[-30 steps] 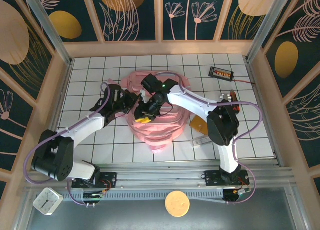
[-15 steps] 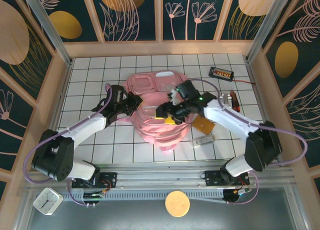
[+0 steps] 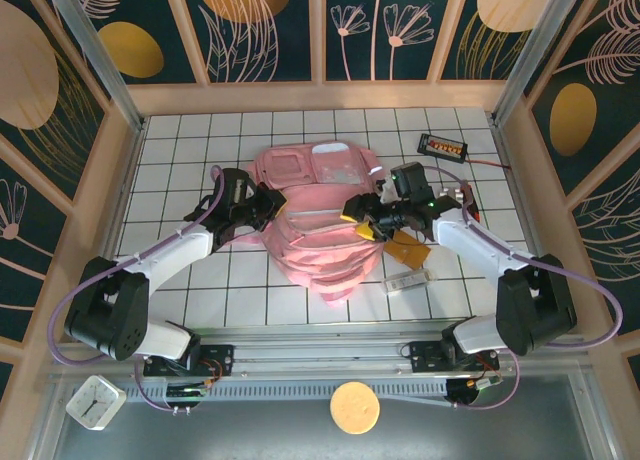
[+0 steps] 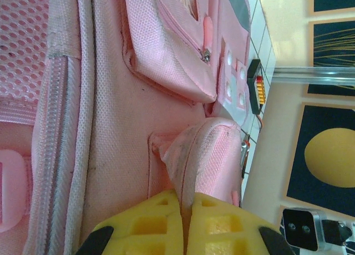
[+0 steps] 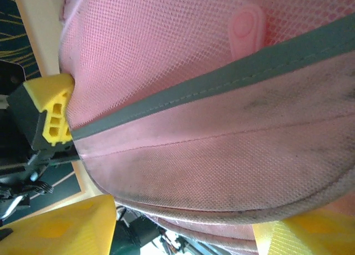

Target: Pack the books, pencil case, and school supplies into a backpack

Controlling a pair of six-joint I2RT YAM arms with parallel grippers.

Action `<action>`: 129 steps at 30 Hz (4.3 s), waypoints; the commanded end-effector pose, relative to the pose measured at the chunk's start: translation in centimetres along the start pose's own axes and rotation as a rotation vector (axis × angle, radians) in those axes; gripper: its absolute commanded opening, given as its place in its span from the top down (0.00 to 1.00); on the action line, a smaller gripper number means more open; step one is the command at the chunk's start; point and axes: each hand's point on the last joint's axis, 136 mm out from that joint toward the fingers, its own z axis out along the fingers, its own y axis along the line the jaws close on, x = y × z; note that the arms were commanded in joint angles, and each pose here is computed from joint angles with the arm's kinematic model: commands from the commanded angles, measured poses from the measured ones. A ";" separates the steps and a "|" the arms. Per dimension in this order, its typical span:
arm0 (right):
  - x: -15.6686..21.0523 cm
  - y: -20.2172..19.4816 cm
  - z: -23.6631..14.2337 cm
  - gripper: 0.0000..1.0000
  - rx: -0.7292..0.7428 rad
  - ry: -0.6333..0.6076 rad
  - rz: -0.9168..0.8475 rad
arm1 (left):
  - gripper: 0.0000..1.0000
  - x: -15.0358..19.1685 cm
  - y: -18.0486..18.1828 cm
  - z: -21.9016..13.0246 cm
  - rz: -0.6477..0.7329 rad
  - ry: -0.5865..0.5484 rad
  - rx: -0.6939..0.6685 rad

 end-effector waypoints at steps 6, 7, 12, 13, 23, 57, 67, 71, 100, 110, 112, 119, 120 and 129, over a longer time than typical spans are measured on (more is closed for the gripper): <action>-3.9 3.3 -1.6 0.44 -0.086 -0.171 0.031 | 1.00 1.1 -2.1 -0.7 0.030 0.056 0.075; -4.0 3.6 -1.7 0.45 -0.100 -0.174 0.040 | 1.00 1.1 -2.0 -0.7 0.032 0.058 0.075; -4.7 5.6 -2.5 0.45 -0.140 -0.187 0.044 | 1.00 1.2 -1.8 -0.9 0.041 0.056 0.068; -4.9 5.7 -2.7 0.45 -0.136 -0.196 0.050 | 1.00 1.2 -1.7 -0.8 0.043 0.057 0.066; -5.0 4.2 -1.4 0.58 -0.122 -0.194 0.119 | 1.00 1.5 -1.5 -0.6 0.050 0.076 0.071; -5.1 5.3 2.3 1.00 -0.121 -0.144 0.160 | 0.44 0.9 -2.6 -2.3 0.383 0.071 -0.027; -7.3 11.3 1.4 1.00 -0.188 -0.158 0.082 | 0.43 3.7 -0.3 -6.4 0.723 0.203 -0.116; -7.5 12.1 1.6 1.00 -0.194 -0.152 0.073 | 0.47 4.0 -0.1 -6.3 0.767 0.214 -0.109; -7.4 12.2 1.7 1.00 -0.203 -0.140 0.080 | 0.67 6.7 -0.8 0.5 0.829 0.333 -0.108; -7.4 11.9 1.9 1.00 -0.203 -0.139 0.088 | 1.00 7.0 0.1 0.5 0.824 0.340 -0.128; -7.5 11.7 1.7 1.00 -0.200 -0.145 0.090 | 1.00 7.0 0.6 0.2 0.839 0.346 -0.147; -8.4 10.7 0.6 1.00 -0.178 -0.181 0.089 | 1.00 5.9 4.0 -2.5 0.912 0.328 -0.324; -8.5 10.6 0.5 1.00 -0.176 -0.185 0.089 | 1.00 5.6 4.6 -3.0 0.922 0.325 -0.353; -8.4 10.1 0.0 1.00 -0.168 -0.182 0.076 | 1.00 0.9 8.2 -5.4 0.846 0.193 -0.550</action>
